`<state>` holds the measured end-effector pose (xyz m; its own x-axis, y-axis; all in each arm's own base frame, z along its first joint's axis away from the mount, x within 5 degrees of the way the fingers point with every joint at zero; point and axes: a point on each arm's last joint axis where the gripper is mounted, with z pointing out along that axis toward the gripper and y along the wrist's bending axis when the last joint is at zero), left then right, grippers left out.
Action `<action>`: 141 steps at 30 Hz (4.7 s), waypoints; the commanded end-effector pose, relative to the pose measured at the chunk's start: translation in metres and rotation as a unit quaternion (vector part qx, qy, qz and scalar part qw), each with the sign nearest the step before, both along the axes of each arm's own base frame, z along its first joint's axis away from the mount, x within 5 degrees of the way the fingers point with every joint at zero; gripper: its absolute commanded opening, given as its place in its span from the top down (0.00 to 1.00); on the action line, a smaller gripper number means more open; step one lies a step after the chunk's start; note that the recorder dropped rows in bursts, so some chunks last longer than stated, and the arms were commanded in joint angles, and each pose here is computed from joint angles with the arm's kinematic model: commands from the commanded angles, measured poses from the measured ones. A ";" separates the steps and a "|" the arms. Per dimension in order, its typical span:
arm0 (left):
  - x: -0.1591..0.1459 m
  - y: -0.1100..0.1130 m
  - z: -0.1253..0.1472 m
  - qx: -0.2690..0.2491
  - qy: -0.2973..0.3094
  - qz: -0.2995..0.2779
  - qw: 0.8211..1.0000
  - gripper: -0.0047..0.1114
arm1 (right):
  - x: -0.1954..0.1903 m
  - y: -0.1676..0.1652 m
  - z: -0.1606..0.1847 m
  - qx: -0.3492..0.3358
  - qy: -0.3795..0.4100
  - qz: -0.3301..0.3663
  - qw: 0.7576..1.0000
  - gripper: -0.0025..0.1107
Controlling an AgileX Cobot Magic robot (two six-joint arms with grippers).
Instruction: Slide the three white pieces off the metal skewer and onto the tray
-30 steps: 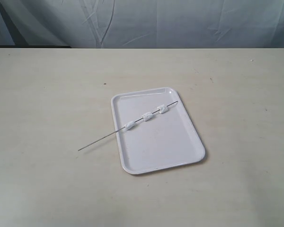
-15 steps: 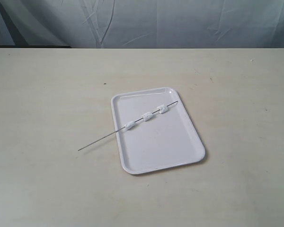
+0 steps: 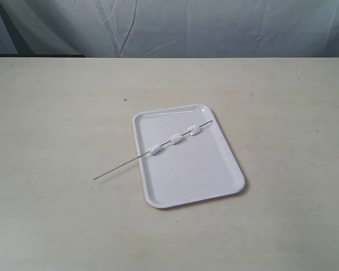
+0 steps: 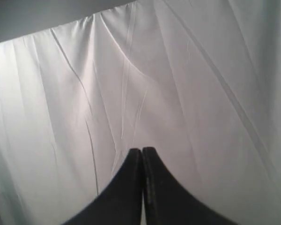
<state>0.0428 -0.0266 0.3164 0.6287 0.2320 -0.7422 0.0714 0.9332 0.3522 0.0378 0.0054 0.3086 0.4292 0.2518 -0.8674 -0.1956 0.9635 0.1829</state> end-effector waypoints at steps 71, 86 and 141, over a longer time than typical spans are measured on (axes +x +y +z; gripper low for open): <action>0.244 -0.100 -0.221 0.174 0.718 -0.251 0.625 0.74 | 0.291 0.149 -0.109 -0.124 0.714 0.278 0.630 0.98; 0.243 -0.102 -0.223 0.194 0.707 -0.268 0.625 0.96 | 0.294 0.152 -0.106 -0.088 0.705 0.279 0.646 0.98; 0.190 -0.085 -0.140 0.023 0.717 -0.215 0.663 0.96 | 0.286 0.158 -0.143 0.259 0.660 0.276 0.649 0.56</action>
<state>0.2343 -0.1130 0.1699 -0.7106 0.3172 -0.6281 0.6254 0.6937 -0.3573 0.3252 0.1657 0.1699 -0.9083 0.3990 -0.1257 0.1499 0.5910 0.7927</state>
